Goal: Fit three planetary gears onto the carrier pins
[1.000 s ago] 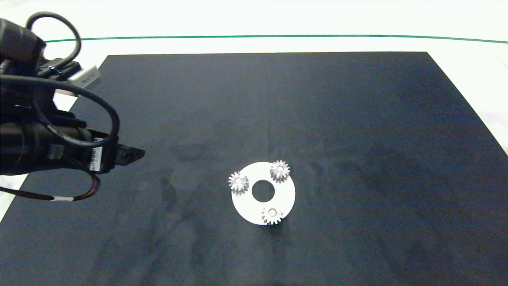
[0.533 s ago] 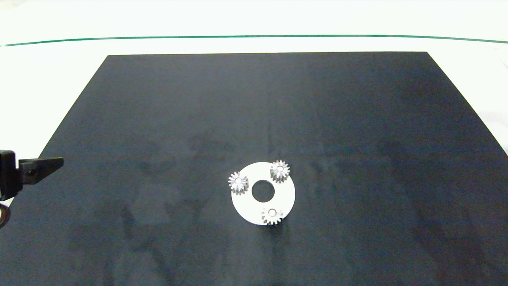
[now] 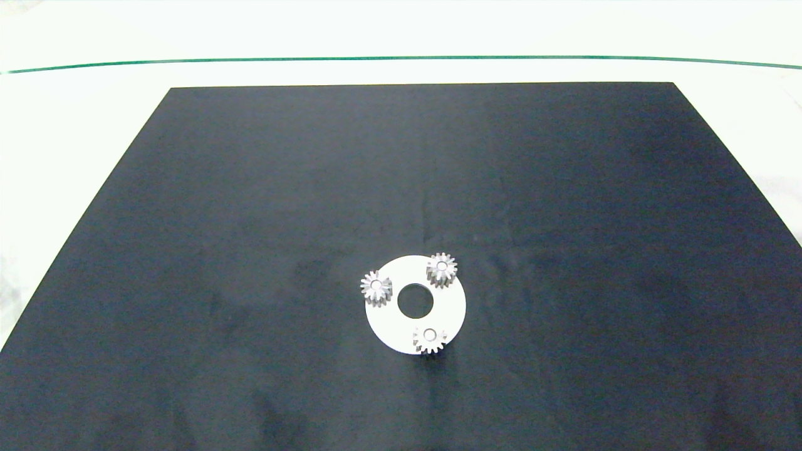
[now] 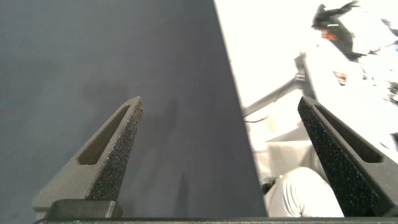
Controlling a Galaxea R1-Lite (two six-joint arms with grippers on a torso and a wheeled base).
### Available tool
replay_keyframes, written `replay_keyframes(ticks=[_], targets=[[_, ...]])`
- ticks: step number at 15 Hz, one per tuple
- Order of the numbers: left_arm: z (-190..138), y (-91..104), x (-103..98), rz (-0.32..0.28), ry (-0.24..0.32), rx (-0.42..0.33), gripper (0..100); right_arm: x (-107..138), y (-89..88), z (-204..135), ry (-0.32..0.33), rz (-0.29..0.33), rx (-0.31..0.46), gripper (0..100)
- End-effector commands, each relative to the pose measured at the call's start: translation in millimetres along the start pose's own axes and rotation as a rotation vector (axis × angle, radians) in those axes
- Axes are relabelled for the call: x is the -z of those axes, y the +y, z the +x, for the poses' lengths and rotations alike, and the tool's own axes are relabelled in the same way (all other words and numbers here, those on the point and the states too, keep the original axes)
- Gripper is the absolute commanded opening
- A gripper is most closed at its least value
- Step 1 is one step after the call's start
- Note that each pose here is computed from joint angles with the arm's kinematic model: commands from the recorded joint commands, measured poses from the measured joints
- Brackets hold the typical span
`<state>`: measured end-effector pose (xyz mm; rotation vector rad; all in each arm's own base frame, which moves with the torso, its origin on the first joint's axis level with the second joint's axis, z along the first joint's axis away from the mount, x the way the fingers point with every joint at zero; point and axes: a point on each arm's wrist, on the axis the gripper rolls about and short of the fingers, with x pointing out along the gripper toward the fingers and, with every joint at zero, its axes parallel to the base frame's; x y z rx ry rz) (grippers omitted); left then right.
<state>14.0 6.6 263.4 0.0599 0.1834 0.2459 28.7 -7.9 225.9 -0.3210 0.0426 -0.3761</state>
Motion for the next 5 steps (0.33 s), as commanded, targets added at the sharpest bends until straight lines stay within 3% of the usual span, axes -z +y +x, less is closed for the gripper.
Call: replay_keyframes(ticks=[1,3,5], targets=[[-56,22.2,37,0.057,-0.199,-0.028,100,17,-11.5,-39,-0.107,0.054,0.139,100],[-66,26.2,57,0.134,-0.240,-0.043,100,26,-11.5,-49,-0.130,0.062,0.173,100],[-71,28.0,66,0.136,-0.261,-0.045,100,33,-12.2,-59,-0.165,0.076,0.195,100]])
